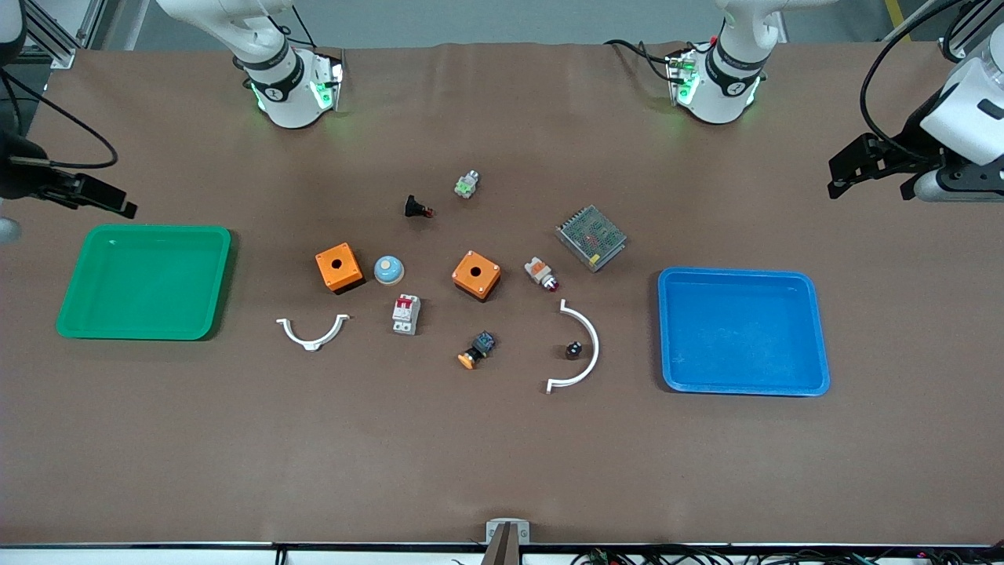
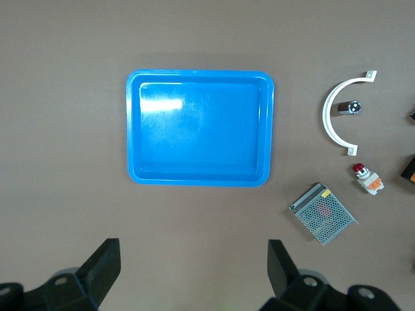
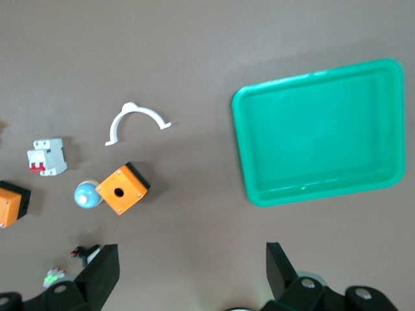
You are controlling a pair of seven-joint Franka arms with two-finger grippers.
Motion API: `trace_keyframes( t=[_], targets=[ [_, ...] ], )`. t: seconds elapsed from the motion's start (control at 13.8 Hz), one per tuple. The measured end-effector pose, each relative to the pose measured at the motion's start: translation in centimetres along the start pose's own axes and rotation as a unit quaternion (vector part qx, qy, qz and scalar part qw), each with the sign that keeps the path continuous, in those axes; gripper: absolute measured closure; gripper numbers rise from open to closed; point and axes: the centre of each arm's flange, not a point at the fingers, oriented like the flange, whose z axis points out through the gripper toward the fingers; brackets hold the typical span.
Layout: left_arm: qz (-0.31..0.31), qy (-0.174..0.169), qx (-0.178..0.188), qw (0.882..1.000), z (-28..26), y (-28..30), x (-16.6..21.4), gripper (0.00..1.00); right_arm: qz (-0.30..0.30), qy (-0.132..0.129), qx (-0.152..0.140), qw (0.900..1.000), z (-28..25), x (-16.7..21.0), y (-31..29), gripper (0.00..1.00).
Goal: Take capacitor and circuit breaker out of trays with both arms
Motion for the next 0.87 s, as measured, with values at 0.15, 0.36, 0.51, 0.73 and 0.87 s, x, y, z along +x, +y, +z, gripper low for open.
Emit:
trace_keyframes(
  t=[0.15, 0.36, 0.51, 0.73, 0.87],
  targets=[
    [0.000, 0.000, 0.000, 1.000, 0.0, 0.0, 0.0, 0.00, -0.006, 0.027, -0.002, 1.000, -2.4, 0.0, -0.5, 0.00],
    [0.000, 0.000, 0.000, 1.000, 0.0, 0.0, 0.0, 0.00, -0.007, 0.054, -0.001, 0.999, -4.7, 0.2, -0.8, 0.00],
    [0.000, 0.000, 0.000, 1.000, 0.0, 0.0, 0.0, 0.00, -0.007, 0.062, -0.001, 0.998, -5.3, 0.6, -0.9, 0.00],
    [-0.001, 0.000, 0.000, 1.000, 0.0, -0.1, 0.0, 0.00, -0.007, 0.065, -0.002, 0.998, -5.5, 1.0, -1.1, 0.00],
    [-0.001, 0.000, 0.001, 1.000, 0.0, -0.1, 0.0, 0.00, -0.007, 0.070, -0.002, 0.997, -6.0, 1.0, -1.1, 0.00]
  ],
)
